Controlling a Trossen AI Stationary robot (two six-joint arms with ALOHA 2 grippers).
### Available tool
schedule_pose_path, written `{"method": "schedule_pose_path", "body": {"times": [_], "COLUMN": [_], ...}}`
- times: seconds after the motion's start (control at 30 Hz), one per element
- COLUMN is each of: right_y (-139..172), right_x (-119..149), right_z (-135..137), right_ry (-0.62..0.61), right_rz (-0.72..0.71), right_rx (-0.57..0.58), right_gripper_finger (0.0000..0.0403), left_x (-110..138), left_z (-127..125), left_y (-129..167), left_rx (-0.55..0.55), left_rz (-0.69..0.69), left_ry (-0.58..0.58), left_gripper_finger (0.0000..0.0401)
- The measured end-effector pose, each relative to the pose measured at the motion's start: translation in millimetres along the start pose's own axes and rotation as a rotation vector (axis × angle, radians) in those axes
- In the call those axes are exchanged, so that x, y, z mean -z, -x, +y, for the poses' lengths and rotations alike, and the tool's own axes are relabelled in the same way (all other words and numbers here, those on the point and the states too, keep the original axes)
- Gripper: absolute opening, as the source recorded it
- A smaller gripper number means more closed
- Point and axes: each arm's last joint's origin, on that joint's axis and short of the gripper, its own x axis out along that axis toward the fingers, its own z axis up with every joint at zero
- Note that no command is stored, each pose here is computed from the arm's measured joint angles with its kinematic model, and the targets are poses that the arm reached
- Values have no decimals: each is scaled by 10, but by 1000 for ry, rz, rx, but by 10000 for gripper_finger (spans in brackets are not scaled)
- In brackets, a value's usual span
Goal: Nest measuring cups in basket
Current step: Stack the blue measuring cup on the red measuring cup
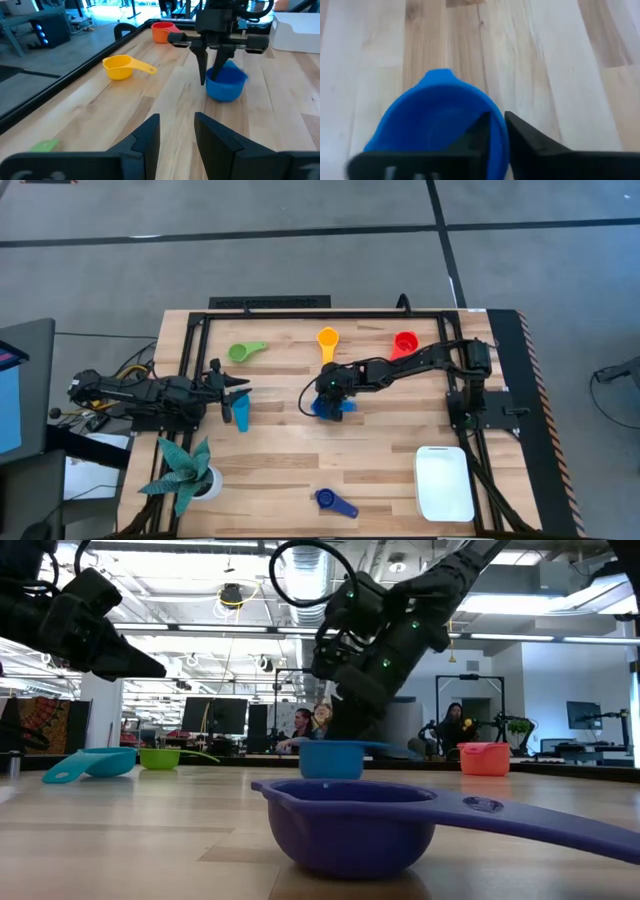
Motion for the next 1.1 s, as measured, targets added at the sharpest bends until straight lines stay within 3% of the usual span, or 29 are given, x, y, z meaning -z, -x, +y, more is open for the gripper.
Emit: {"method": "schedule_pose_path", "body": {"times": [0.13,0.3,0.57,0.67,0.9,1.1], "right_y": [49,172,742,1040,1688,1991], "right_x": [-27,-89,-96,11,562,914], "right_z": [4,-28,-262,-375,-548,-618], "right_ry": [-79,-259,-514,-619,-906,-1089], "right_rz": [5,25,-24,-79,-197,-336], "right_rx": [0,33,261,385,768,869], "right_gripper_finger": [16,30,20,32,33,21], "left_x": [0,0,0,1,7,9], "left_z": [0,0,0,0,-3,-4], "left_y": [0,0,0,-1,-7,-9], "left_rx": [0,0,-1,-1,-2,-2], "left_rz": [0,0,0,1,9,12], "left_ry": [0,0,0,0,-5,-6], "left_gripper_finger": [112,112,112,112,112,112]}}
